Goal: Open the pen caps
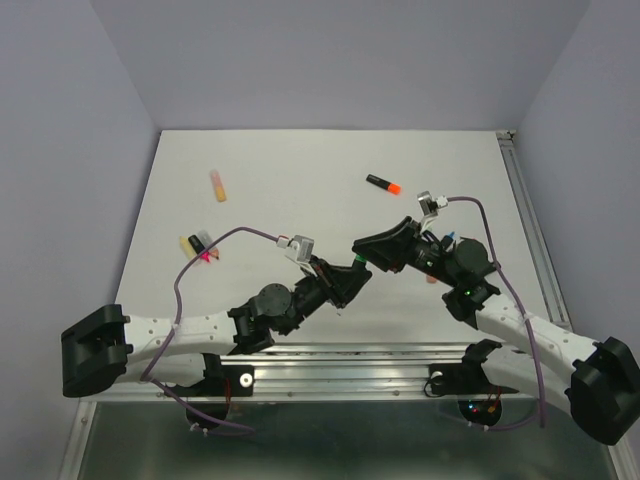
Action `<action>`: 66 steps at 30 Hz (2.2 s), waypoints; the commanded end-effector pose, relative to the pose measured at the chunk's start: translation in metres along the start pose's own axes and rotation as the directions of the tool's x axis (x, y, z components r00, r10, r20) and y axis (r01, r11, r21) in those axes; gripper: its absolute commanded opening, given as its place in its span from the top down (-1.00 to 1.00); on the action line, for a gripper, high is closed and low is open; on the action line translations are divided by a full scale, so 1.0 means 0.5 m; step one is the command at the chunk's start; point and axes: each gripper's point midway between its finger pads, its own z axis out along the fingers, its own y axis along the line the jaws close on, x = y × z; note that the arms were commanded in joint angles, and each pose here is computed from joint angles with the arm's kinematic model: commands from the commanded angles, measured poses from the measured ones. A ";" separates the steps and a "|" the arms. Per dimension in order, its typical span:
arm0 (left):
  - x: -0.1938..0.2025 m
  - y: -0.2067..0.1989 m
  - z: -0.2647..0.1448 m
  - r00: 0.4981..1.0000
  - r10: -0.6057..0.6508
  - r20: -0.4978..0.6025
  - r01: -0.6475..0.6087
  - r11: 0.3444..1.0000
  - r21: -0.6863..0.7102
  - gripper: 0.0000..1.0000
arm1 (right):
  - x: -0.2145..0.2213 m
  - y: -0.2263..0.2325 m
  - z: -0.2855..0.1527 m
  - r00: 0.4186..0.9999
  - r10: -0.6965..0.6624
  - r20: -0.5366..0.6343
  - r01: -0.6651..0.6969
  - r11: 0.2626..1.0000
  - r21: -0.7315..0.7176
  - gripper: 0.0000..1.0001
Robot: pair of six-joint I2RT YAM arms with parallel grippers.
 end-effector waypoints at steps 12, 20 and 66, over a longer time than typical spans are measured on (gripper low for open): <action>-0.083 -0.044 0.019 0.983 -0.092 0.160 0.085 0.995 0.046 1.00 | -0.025 0.062 0.010 0.996 0.069 0.059 -0.061 0.990 -0.130 0.40; -0.053 -0.075 0.016 0.996 0.001 0.093 -0.015 0.989 0.147 1.00 | -0.041 0.059 0.014 0.992 0.100 0.080 -0.093 0.992 -0.090 0.99; 0.058 -0.008 -0.051 0.995 0.089 -0.052 -0.082 0.987 0.137 1.00 | -0.142 -0.001 -0.037 0.995 0.013 -0.102 0.007 0.982 0.189 -1.00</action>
